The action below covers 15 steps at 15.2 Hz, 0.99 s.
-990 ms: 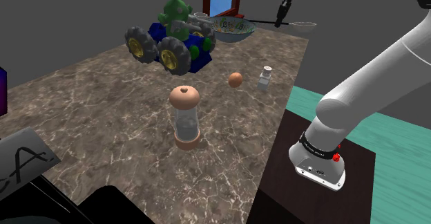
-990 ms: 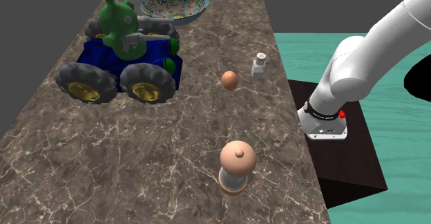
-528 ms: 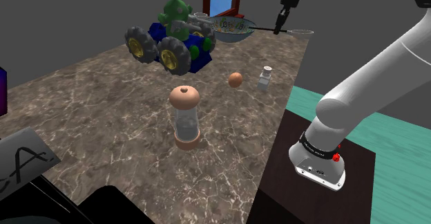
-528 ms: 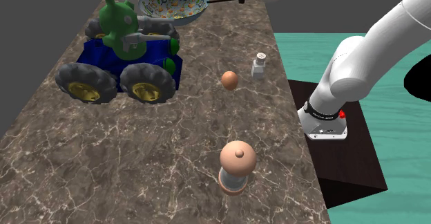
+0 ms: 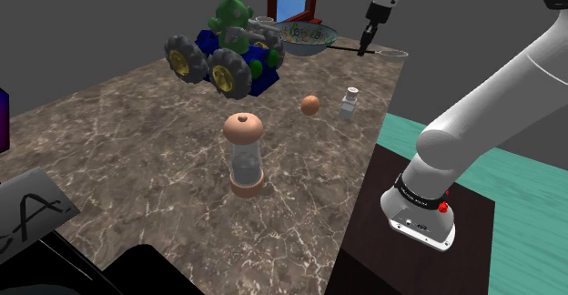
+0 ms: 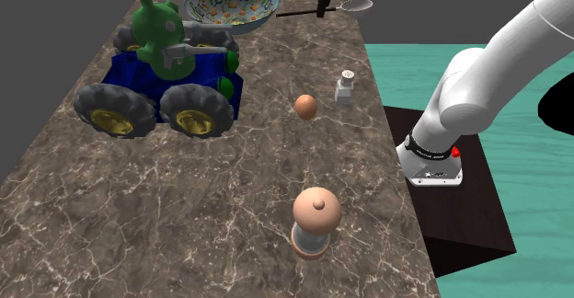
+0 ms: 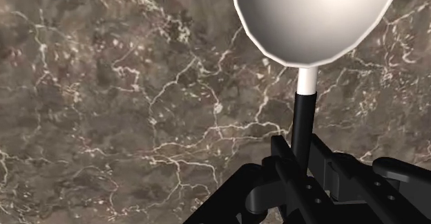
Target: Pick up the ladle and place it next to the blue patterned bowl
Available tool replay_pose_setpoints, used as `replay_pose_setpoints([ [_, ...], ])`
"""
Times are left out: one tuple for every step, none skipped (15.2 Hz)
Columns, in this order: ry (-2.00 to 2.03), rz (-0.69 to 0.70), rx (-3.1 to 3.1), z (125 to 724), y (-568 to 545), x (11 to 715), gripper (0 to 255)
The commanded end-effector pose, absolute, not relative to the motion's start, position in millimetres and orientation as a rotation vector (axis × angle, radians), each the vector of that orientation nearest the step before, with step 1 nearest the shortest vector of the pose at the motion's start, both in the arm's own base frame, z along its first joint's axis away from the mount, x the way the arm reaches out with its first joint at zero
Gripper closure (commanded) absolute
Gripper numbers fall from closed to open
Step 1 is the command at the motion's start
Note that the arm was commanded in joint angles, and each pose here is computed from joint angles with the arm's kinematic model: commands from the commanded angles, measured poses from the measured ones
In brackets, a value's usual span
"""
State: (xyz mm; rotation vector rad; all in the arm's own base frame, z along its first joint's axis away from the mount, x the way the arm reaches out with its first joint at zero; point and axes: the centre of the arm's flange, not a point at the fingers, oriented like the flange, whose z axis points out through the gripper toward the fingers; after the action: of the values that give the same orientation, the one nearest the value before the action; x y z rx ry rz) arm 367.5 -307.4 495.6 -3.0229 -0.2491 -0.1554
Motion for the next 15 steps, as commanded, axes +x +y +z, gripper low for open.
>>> replay_pose_setpoints([
  [-0.249,-0.156,-3.023,484.2,-307.4,367.2,255],
  [-0.249,-0.156,-3.023,478.9,-307.4,367.2,255],
  [-0.249,-0.156,-3.023,473.6,-307.4,367.2,255],
  [-0.249,-0.156,-3.023,468.4,-307.4,367.2,255],
  [-0.249,-0.156,-3.023,463.1,-307.4,367.2,255],
  [-0.249,-0.156,-3.023,457.8,-307.4,367.2,255],
  [-0.249,-0.156,-3.023,452.5,-307.4,367.2,255],
  [-0.249,-0.156,-3.023,447.2,-307.4,367.2,255],
  [-0.249,-0.156,-3.023,442.0,-307.4,367.2,255],
  [-0.249,-0.156,-3.023,436.7,-307.4,367.2,255],
  [-0.249,-0.156,-3.023,431.4,-307.4,367.2,255],
  [-0.249,-0.156,-3.023,426.1,-307.4,367.2,255],
  [-0.249,-0.156,-3.023,420.9,-307.4,367.2,255],
  [-0.249,-0.156,-3.023,415.2,-307.4,367.2,255],
  [-0.249,-0.156,-3.023,415.3,-307.3,367.1,255],
])
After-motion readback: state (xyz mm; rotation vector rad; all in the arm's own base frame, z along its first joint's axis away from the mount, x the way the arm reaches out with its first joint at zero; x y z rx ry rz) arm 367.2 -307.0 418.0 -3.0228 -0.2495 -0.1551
